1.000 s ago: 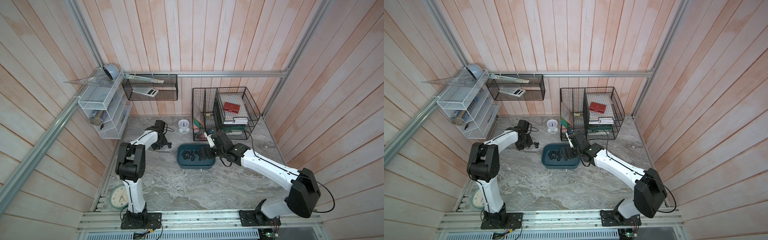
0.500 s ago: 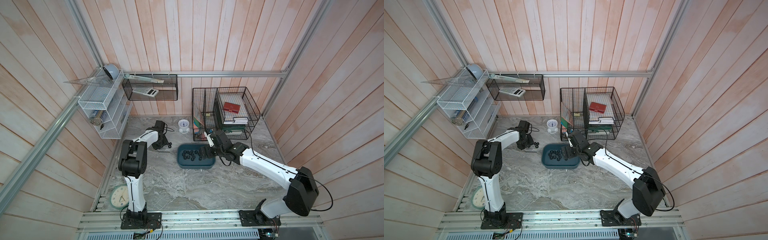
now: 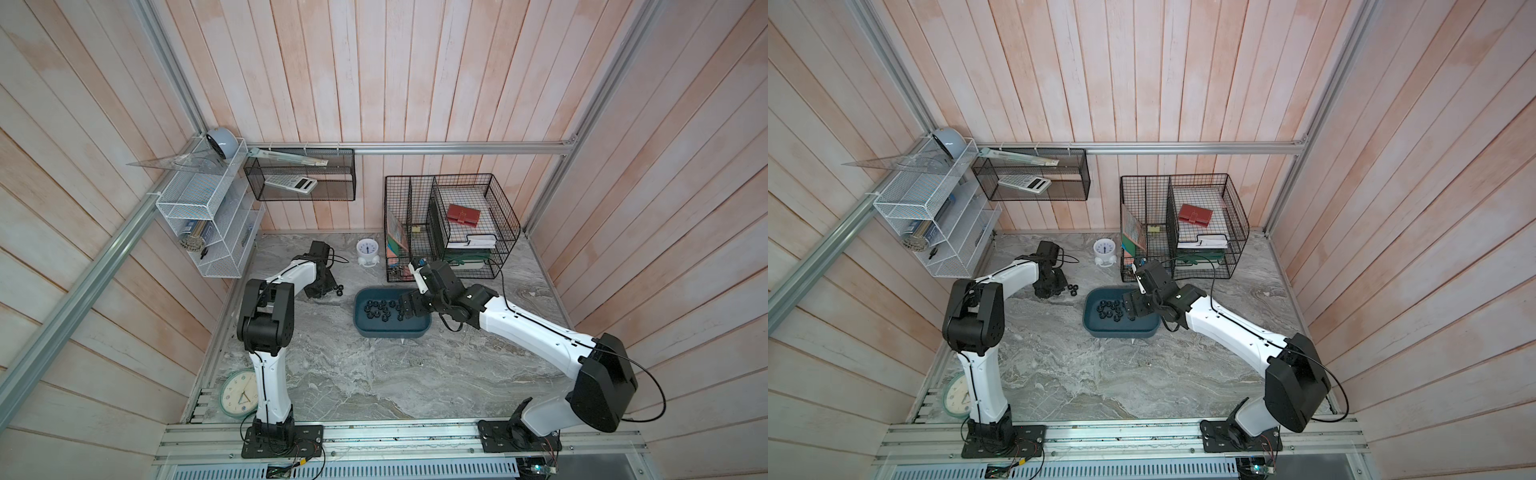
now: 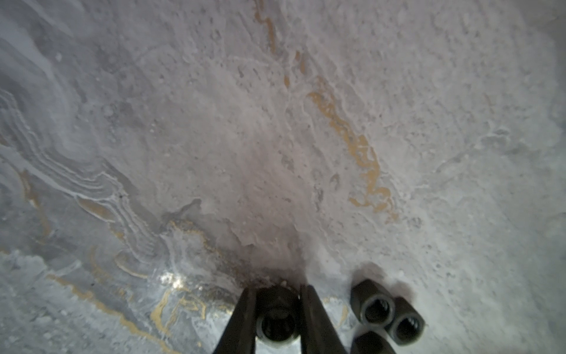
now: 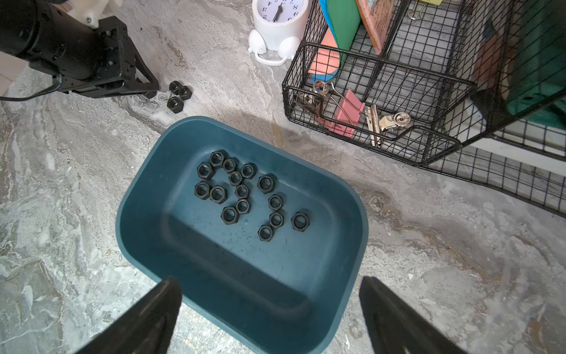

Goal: Put the nuts on the desktop into the storage box
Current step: Pick up the nut from the center of the board, then place the nut in the storage box.

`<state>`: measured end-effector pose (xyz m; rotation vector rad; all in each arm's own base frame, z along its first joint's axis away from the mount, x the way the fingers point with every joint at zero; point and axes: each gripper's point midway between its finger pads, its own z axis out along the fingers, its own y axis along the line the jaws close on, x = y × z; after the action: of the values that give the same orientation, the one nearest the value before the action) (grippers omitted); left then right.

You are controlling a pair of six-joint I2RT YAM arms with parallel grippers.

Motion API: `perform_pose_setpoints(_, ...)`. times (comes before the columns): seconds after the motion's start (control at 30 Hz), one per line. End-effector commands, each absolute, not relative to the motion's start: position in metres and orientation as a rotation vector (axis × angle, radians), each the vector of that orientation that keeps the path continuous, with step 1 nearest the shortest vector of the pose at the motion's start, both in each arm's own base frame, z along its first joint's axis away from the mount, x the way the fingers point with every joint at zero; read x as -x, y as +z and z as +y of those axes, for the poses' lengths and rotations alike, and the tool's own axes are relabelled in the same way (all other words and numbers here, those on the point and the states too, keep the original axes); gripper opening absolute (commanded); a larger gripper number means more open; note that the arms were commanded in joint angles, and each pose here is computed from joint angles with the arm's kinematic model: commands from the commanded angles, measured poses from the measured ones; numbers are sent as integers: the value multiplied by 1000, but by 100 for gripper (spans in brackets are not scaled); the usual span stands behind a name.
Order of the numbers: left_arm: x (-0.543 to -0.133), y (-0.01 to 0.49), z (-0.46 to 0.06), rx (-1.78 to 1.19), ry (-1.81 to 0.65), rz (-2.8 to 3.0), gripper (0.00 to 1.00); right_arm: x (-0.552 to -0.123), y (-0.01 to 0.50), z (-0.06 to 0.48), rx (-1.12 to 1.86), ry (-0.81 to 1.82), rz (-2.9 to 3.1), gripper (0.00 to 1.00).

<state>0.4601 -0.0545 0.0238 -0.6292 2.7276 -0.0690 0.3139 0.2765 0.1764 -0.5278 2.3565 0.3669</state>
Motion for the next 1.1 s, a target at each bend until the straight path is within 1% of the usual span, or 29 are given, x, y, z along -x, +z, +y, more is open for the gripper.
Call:
perform_pose_setpoints(0.0, -459, 38, -56, 623, -105, 2707, 24, -314, 178, 275, 528, 343, 2354, 98)
perform_pose_setpoints(0.17, -454, 68, -63, 605, -146, 2659, 24, -316, 175, 264, 468, 300, 2361, 98)
perform_pose_setpoints(0.3, -449, 91, -81, 548, -165, 2634, 24, -318, 172, 250, 403, 270, 2368, 98)
perform_pose_setpoints(0.4, -444, 106, -104, 488, -186, 2619, 24, -317, 170, 242, 371, 264, 2373, 98)
perform_pose_setpoints(0.57, -434, 121, -159, 379, -261, 2610, 24, -314, 168, 228, 319, 245, 2378, 98)
perform_pose_setpoints(0.7, -425, 123, -204, 287, -314, 2614, 24, -309, 167, 216, 292, 227, 2373, 98)
perform_pose_setpoints(0.87, -411, 111, -261, 154, -368, 2643, 24, -302, 169, 201, 259, 216, 2365, 98)
perform_pose_setpoints(1.07, -404, 91, -307, 40, -398, 2667, 24, -294, 171, 189, 239, 202, 2356, 98)
